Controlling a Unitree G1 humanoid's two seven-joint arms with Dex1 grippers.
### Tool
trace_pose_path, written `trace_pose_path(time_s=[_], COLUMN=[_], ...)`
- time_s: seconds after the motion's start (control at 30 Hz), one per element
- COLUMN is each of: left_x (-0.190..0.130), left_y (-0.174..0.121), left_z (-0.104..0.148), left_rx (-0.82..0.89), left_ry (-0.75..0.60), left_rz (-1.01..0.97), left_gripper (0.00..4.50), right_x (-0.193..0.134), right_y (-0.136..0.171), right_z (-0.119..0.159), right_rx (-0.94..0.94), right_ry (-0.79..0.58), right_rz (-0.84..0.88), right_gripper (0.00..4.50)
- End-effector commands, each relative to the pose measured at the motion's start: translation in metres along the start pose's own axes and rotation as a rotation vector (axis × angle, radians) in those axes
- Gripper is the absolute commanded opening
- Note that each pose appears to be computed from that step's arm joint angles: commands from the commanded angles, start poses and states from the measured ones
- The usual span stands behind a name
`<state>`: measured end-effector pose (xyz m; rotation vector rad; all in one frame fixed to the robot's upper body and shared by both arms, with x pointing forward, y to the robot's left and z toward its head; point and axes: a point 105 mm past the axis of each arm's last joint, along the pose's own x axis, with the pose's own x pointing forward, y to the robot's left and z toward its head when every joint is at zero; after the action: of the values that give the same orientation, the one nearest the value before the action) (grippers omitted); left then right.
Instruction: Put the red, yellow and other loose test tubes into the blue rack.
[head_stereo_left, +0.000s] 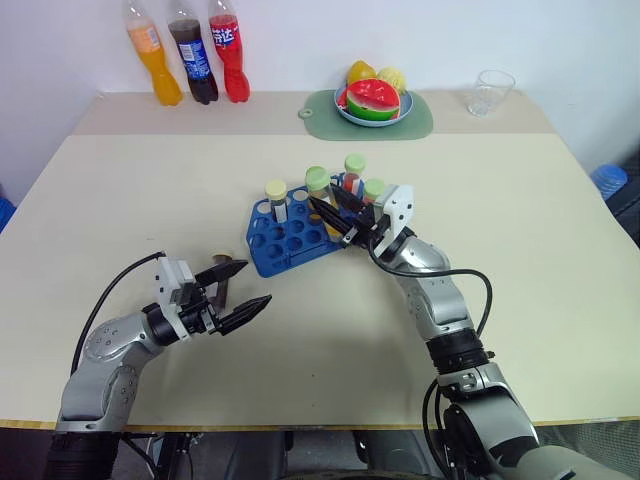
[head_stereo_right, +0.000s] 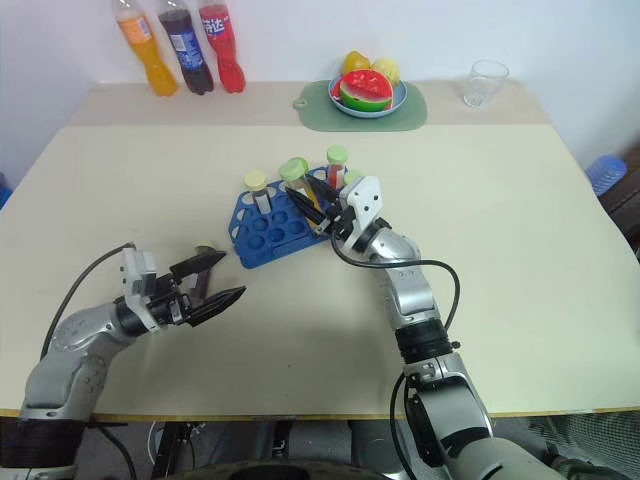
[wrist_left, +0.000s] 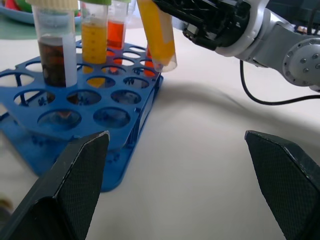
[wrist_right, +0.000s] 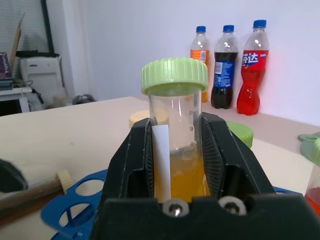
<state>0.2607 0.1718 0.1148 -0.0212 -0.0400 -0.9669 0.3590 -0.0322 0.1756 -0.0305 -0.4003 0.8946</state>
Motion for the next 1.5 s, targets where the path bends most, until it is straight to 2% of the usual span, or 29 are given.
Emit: trace_pose_path(time_s=[0.03,0.2,0.5,0.77,1.3,1.5], left_x=[-0.003,-0.005,-0.008,-0.008,-0.010,-0.010], left_y=[0.000,0.001,0.002,0.003,0.001,0.003], left_z=[0.014,0.014,0.015,0.014,0.012,0.013], left_rx=[0.053,0.055,0.057,0.056,0.054,0.055], left_ry=[-0.032,-0.032,-0.028,-0.025,-0.020,-0.021], left_rz=[0.010,0.017,0.025,0.025,0.020,0.024], left_gripper=[4.50,4.50,4.50,4.50,4.50,4.50], right_x=[0.012,0.019,0.011,0.006,0.006,0.005], right_y=[-0.002,-0.004,-0.013,-0.017,0.000,-0.005], right_z=[0.015,0.005,-0.016,-0.012,-0.023,-0.027], right_rx=[-0.028,-0.016,-0.024,-0.039,-0.032,0.002], right_ry=[-0.077,-0.079,-0.048,-0.061,-0.032,-0.040], right_rz=[-0.015,-0.048,-0.100,-0.108,-0.059,-0.114], right_gripper=[1.07,1.07,1.07,1.07,1.07,1.07])
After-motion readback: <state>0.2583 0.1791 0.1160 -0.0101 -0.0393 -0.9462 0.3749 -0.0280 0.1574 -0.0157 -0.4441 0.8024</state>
